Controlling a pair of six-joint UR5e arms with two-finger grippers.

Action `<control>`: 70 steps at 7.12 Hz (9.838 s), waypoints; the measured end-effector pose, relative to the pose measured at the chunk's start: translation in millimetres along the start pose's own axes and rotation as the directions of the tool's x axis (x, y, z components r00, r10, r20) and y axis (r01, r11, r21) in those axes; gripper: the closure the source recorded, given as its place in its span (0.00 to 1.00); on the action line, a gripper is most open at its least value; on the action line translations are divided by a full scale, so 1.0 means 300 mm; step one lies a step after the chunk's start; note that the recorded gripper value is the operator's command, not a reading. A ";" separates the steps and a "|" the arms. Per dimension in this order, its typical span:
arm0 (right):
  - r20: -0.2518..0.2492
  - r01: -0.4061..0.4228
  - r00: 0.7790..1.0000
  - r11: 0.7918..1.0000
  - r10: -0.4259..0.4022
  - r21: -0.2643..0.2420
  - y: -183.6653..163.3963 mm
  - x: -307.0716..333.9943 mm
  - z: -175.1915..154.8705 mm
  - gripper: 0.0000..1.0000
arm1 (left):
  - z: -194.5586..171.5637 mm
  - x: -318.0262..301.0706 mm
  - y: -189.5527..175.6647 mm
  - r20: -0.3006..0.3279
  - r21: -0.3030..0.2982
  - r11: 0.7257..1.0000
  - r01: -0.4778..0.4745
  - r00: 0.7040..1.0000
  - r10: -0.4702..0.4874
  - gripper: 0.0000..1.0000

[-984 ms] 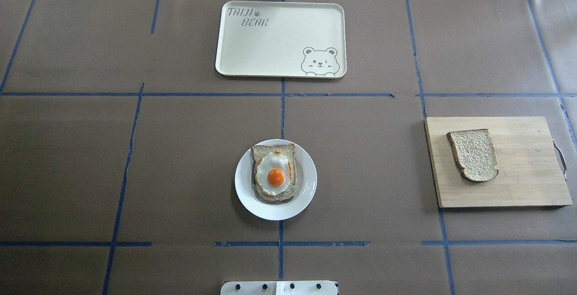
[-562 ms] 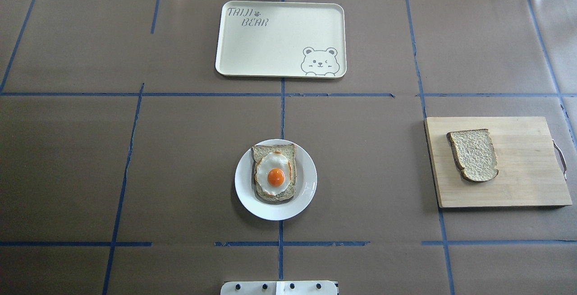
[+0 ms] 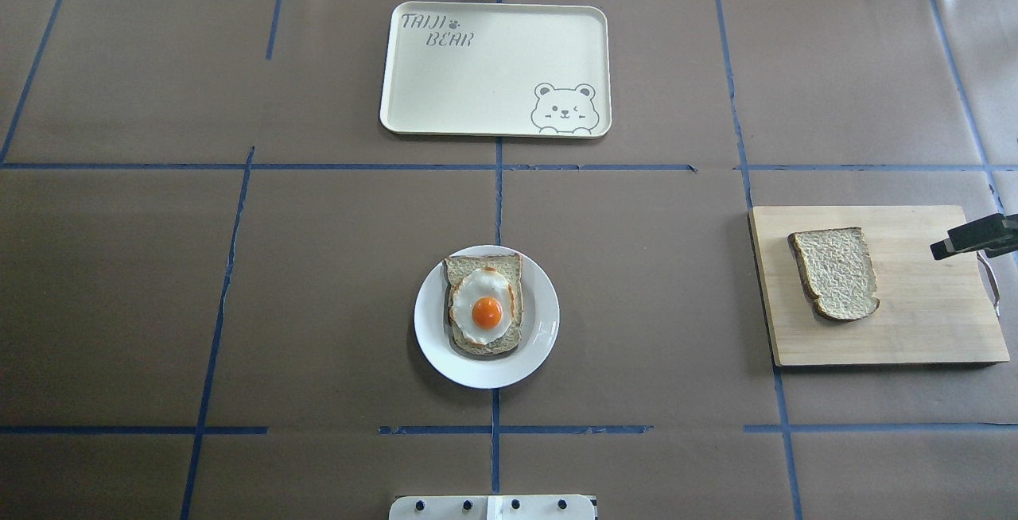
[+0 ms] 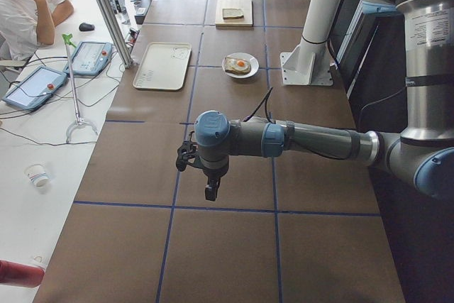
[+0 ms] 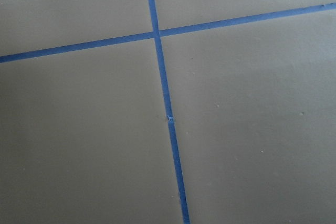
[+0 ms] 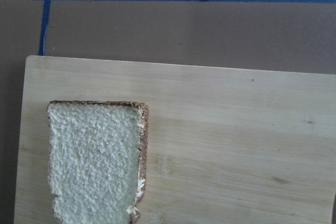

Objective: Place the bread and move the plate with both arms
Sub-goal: 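Lower the right gripper onto the bread slice on the bamboo board and grasp it, then lift the bread with the right gripper and carry it over the egg toast plate, then lower the bread onto the egg toast and open the right gripper, then withdraw the right gripper toward the board while the left gripper reaches toward the plate rim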

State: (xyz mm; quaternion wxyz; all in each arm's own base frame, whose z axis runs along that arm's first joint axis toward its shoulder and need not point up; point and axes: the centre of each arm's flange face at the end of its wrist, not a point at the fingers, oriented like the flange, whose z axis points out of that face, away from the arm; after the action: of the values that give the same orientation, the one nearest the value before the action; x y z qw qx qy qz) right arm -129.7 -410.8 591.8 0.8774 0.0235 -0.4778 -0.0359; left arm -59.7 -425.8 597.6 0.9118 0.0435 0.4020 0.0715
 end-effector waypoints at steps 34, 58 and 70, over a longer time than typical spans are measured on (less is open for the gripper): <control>0.254 0.016 0.967 1.000 -0.018 0.011 -0.119 -0.517 0.068 1.00 | -0.070 0.079 -0.021 -0.020 0.043 0.999 0.020 1.000 -0.019 0.00; 0.379 -0.076 0.923 0.997 0.060 0.029 -0.048 -1.551 0.503 0.00 | -0.113 0.177 -0.014 -0.112 0.069 0.997 0.025 0.994 -0.017 0.00; 0.085 -0.217 0.975 0.966 0.206 0.139 -0.078 -0.706 0.084 0.00 | 0.663 1.618 -0.141 -0.570 0.064 0.918 0.392 0.769 -0.289 0.00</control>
State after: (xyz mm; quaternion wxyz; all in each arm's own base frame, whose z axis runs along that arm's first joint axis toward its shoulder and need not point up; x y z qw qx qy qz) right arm -266.4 -416.1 426.6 0.8549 0.0357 -0.5092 0.0924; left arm 414.9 -391.7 372.7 0.7472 0.0290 0.6525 -0.1227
